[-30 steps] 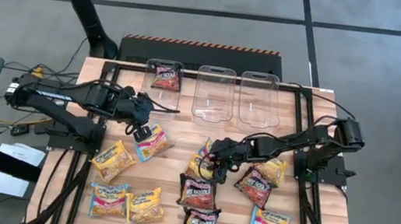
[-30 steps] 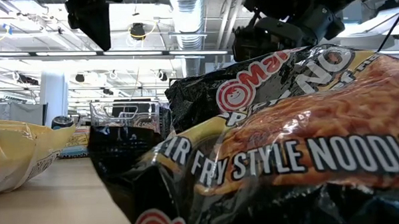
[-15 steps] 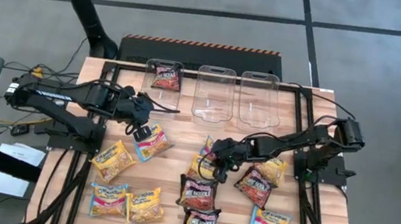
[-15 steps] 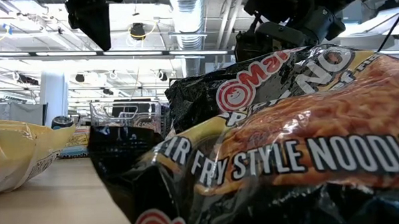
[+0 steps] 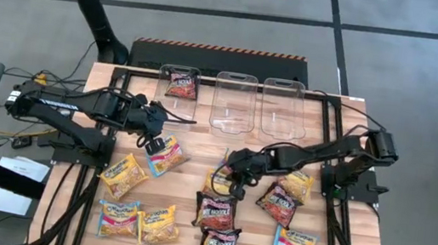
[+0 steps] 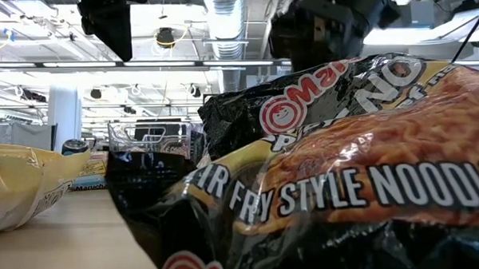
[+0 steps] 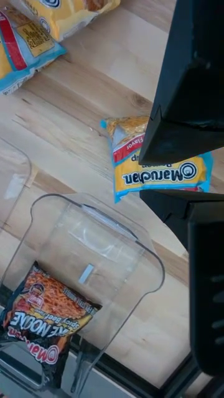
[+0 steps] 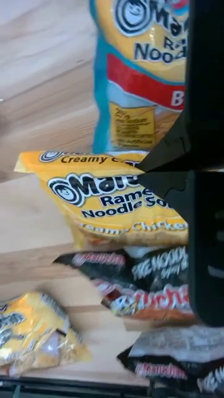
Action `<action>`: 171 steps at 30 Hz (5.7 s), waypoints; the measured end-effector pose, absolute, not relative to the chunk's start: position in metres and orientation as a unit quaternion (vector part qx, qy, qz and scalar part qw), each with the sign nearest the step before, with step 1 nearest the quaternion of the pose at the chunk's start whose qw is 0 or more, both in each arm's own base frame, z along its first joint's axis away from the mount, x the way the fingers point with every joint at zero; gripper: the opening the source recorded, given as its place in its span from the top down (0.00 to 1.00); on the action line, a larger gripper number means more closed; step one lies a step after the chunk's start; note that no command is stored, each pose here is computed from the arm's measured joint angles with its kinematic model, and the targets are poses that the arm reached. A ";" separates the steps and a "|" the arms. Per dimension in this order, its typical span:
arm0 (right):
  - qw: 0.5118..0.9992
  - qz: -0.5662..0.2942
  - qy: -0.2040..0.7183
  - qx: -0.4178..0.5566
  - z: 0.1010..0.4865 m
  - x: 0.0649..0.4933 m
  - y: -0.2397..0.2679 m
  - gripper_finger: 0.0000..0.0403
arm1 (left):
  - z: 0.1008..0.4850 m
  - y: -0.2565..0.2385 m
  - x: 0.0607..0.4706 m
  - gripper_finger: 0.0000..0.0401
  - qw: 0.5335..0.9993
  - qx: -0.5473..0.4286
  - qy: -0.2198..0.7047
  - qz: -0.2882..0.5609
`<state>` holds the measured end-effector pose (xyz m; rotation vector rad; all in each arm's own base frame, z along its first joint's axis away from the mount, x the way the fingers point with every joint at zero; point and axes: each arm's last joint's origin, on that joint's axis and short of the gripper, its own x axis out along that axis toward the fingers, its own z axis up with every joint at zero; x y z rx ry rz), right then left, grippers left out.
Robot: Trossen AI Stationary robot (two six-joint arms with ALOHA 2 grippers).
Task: Sort Maruchan noodles
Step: Put the yellow noodle pack into the center transparent bin, then put the blue noodle pack into the right transparent bin
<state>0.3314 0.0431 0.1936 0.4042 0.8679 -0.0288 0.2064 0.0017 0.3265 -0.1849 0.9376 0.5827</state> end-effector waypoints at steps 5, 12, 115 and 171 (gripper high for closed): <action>0.890 -0.004 0.422 0.174 0.214 0.339 0.046 0.99 | 0.326 0.002 0.206 0.85 0.847 -0.088 0.447 0.274; 0.893 -0.013 0.425 0.147 0.244 0.346 0.046 0.99 | 0.325 0.002 0.204 0.85 0.842 -0.083 0.457 0.273; 0.856 -0.140 0.463 -0.183 0.225 0.345 -0.264 0.97 | 0.334 0.087 0.202 0.85 0.829 -0.145 0.377 0.388; 0.844 -0.142 0.498 -0.140 0.308 0.379 -0.190 0.82 | 0.332 0.081 0.204 0.85 0.848 -0.190 0.400 0.292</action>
